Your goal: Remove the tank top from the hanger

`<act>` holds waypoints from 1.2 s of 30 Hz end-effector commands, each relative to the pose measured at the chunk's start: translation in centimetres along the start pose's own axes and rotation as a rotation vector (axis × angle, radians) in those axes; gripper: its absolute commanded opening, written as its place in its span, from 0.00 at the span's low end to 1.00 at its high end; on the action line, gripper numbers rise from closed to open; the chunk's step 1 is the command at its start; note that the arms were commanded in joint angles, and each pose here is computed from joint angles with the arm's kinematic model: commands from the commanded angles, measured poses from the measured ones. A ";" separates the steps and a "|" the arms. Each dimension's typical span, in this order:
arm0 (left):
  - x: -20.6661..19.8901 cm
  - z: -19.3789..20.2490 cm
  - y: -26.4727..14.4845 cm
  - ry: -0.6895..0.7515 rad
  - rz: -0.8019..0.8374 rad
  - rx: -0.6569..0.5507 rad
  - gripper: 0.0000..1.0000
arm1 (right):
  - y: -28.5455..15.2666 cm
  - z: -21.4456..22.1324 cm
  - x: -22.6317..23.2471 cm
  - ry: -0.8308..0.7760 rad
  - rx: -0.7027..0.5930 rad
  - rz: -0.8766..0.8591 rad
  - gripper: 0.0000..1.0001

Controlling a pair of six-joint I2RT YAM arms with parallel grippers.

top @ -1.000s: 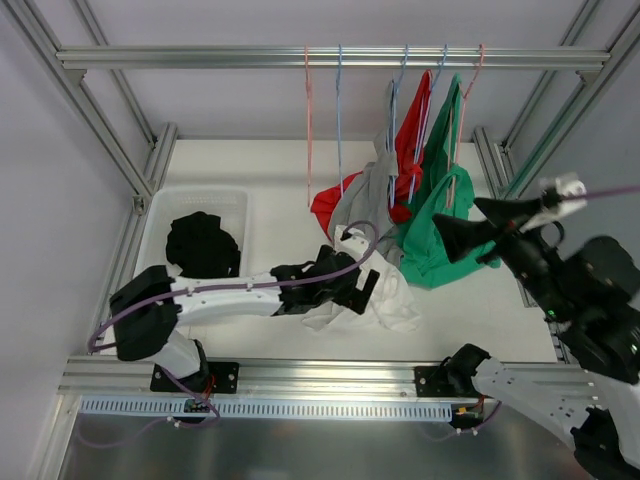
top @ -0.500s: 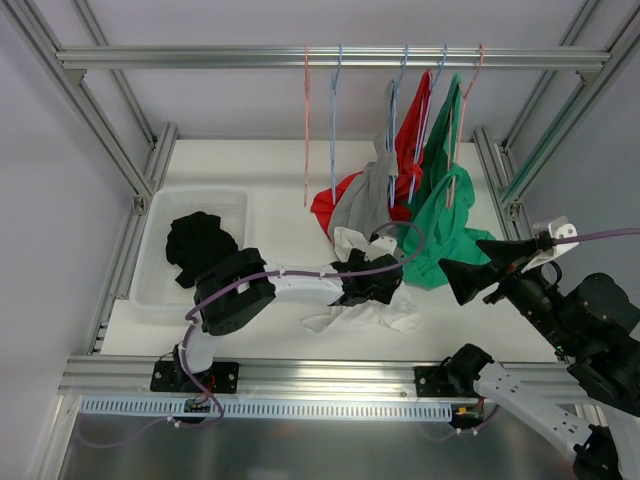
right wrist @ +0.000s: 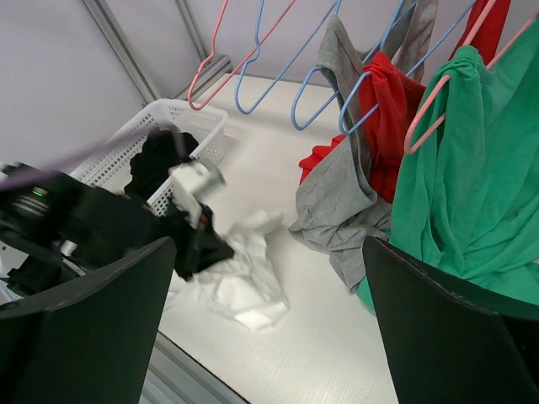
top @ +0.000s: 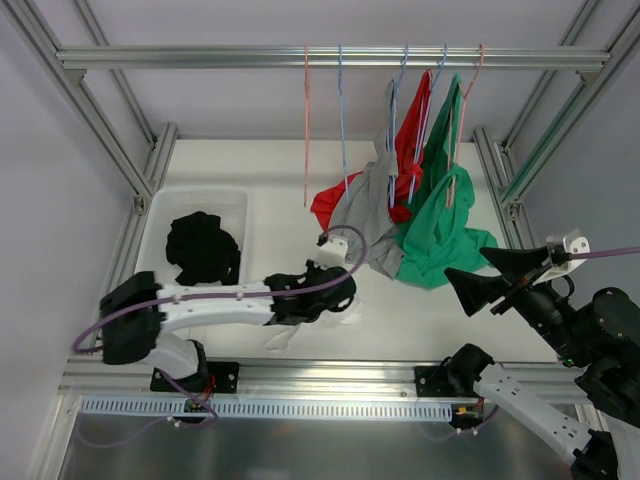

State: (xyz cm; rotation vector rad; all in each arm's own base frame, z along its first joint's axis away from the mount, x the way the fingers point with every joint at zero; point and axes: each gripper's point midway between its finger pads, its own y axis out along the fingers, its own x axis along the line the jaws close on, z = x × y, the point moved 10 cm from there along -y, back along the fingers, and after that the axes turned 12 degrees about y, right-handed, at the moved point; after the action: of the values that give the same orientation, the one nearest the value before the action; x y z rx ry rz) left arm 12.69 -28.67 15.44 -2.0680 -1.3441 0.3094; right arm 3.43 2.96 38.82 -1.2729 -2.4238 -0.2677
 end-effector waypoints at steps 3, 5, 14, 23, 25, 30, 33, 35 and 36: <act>5.8 -4.8 -6.9 -0.079 -0.155 -0.201 0.00 | 0.1 -0.6 0.3 0.019 -0.045 -0.019 0.99; 7.9 -6.1 -9.0 -0.108 -0.200 -0.249 0.00 | 0.0 -0.7 0.4 0.021 -0.048 -0.023 0.99; 19.0 -10.1 -14.4 -0.287 -0.359 -0.319 0.00 | -0.5 -1.5 1.0 0.036 -0.074 -0.066 0.99; 28.0 -9.8 -11.6 -0.614 -0.453 -0.169 0.00 | 0.3 -1.8 1.7 0.042 -0.056 -0.121 1.00; 29.4 -8.2 -9.2 -0.682 -0.494 -0.079 0.00 | 0.7 -1.6 1.8 0.039 -0.045 -0.127 0.99; 28.6 -4.5 -5.1 -0.745 -0.467 0.060 0.00 | 2.0 -0.6 1.8 0.028 0.011 -0.132 0.99; 27.9 -1.8 -3.6 -0.806 -0.492 0.119 0.11 | 3.4 0.6 1.5 0.026 0.053 -0.110 1.00; 27.5 -0.5 -3.4 -0.835 -0.511 0.139 0.77 | 4.2 1.2 1.2 0.022 0.082 -0.086 1.00; 27.4 -0.7 -4.2 -0.840 -0.502 0.108 0.96 | 4.7 1.5 0.9 0.020 0.088 -0.046 0.99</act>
State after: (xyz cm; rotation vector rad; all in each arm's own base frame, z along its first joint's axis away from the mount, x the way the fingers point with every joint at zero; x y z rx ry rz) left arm 22.83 -3.43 21.32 -1.3901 -2.0997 0.9961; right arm 5.15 5.76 37.93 -1.1444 -2.4447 -0.1883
